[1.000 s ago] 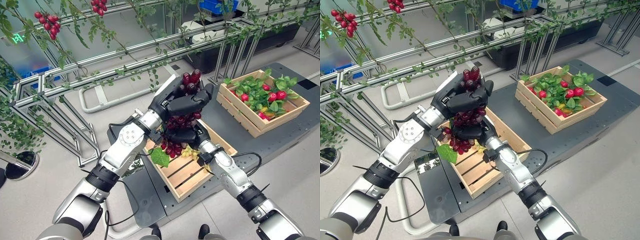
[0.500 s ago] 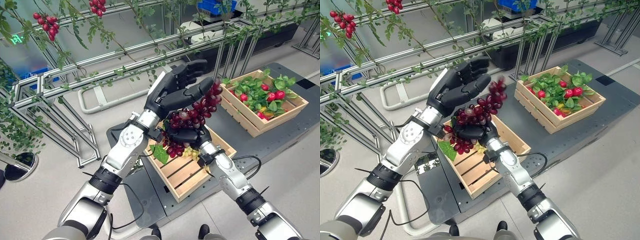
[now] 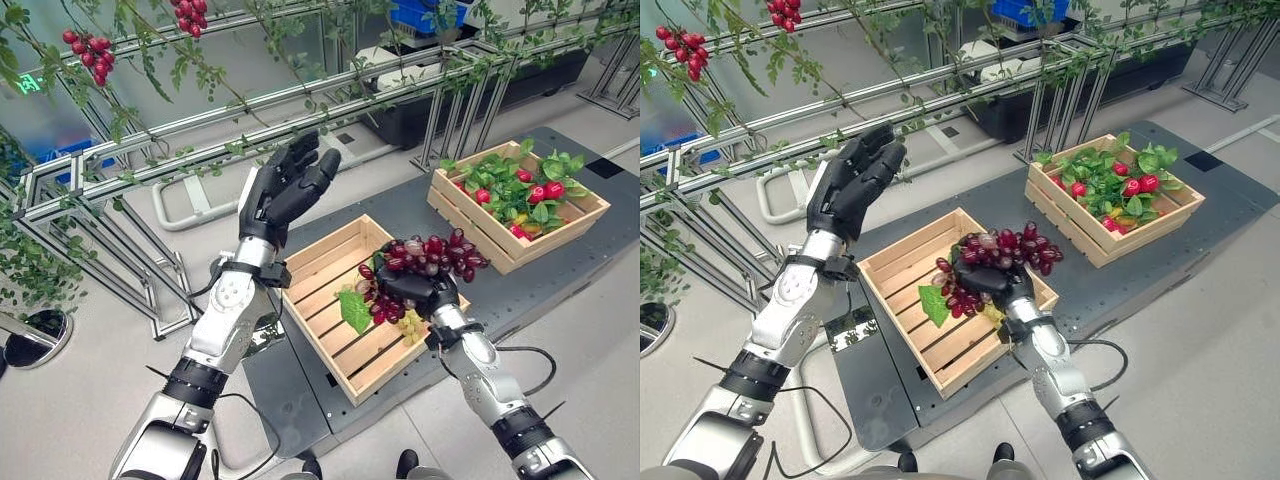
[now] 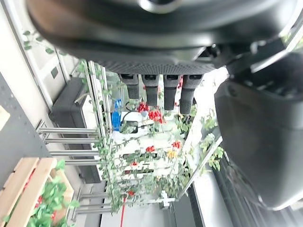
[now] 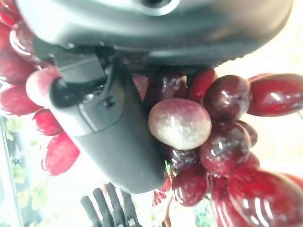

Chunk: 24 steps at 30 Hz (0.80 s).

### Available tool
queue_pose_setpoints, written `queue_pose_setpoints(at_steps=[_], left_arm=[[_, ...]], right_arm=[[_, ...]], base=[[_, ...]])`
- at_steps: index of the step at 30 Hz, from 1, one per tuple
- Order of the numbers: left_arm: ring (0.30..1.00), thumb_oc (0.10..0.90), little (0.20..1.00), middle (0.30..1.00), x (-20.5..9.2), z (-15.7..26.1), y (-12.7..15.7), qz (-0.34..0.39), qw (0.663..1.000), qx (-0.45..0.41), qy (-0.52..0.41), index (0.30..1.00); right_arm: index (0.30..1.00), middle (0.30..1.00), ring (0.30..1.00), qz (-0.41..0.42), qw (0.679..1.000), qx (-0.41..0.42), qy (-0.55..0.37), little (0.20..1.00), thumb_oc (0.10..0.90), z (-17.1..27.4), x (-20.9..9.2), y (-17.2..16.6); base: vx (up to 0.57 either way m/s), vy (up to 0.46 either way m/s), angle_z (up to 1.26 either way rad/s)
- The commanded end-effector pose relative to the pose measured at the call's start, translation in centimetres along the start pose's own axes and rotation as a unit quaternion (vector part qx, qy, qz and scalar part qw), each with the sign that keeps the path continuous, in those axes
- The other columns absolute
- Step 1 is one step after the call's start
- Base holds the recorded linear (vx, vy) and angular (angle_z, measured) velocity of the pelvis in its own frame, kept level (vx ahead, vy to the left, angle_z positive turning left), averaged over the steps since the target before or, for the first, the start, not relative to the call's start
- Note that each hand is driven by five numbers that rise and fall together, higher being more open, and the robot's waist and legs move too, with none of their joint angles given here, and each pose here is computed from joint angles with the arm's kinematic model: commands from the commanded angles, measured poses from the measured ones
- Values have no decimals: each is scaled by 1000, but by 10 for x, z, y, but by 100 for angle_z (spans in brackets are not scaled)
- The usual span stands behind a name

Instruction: Pick up the fruits from the basket on one side to the basket on the other side

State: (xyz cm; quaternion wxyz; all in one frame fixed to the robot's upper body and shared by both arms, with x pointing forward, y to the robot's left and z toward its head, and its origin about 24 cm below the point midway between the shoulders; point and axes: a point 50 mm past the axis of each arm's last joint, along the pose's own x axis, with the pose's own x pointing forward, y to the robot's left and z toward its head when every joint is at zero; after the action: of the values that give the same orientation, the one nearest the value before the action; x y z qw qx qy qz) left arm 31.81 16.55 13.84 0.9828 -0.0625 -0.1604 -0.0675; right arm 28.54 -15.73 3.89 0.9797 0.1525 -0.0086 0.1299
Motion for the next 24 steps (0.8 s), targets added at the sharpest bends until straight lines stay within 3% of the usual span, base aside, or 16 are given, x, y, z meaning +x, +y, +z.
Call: queue_pose_setpoints(at_steps=[1,5,10,13,15,16,20,24], left_arm=[[900,800,900,900,13,21,9,18,996,15,-84,900],[900,800,900,900,-4,0,20,27,997,41,-54,900],[900,800,900,900,-47,-37,28,38,999,27,17,900],[900,800,900,900,-67,-52,33,65,997,29,41,900],[900,800,900,900,-95,-74,49,126,987,-3,99,900],[900,800,900,900,-97,-76,50,129,986,-4,102,900],[900,800,900,900,-150,-107,59,185,964,-30,188,900],[900,800,900,900,-150,-108,57,189,965,-33,180,900]], right_arm=[[300,300,300,13,986,29,-164,300,400,46,12,7],[300,300,300,-22,986,37,-158,300,400,37,-5,-13],[300,300,300,-66,985,65,-149,300,400,19,-34,-30],[300,300,300,-79,982,74,-155,300,400,17,-43,-35],[300,300,300,-90,976,100,-170,300,400,14,-52,-39],[300,300,300,-90,976,101,-171,300,400,14,-52,-38],[300,300,300,-78,971,125,-191,300,400,16,-55,-34],[300,300,300,-79,972,112,-189,300,400,25,-45,-38]], base=[[6,-12,-5],[18,-22,-4],[27,-39,-6],[4,-87,-3],[4,-149,-2],[19,-160,-1],[-32,-186,-1],[-161,-69,0]])
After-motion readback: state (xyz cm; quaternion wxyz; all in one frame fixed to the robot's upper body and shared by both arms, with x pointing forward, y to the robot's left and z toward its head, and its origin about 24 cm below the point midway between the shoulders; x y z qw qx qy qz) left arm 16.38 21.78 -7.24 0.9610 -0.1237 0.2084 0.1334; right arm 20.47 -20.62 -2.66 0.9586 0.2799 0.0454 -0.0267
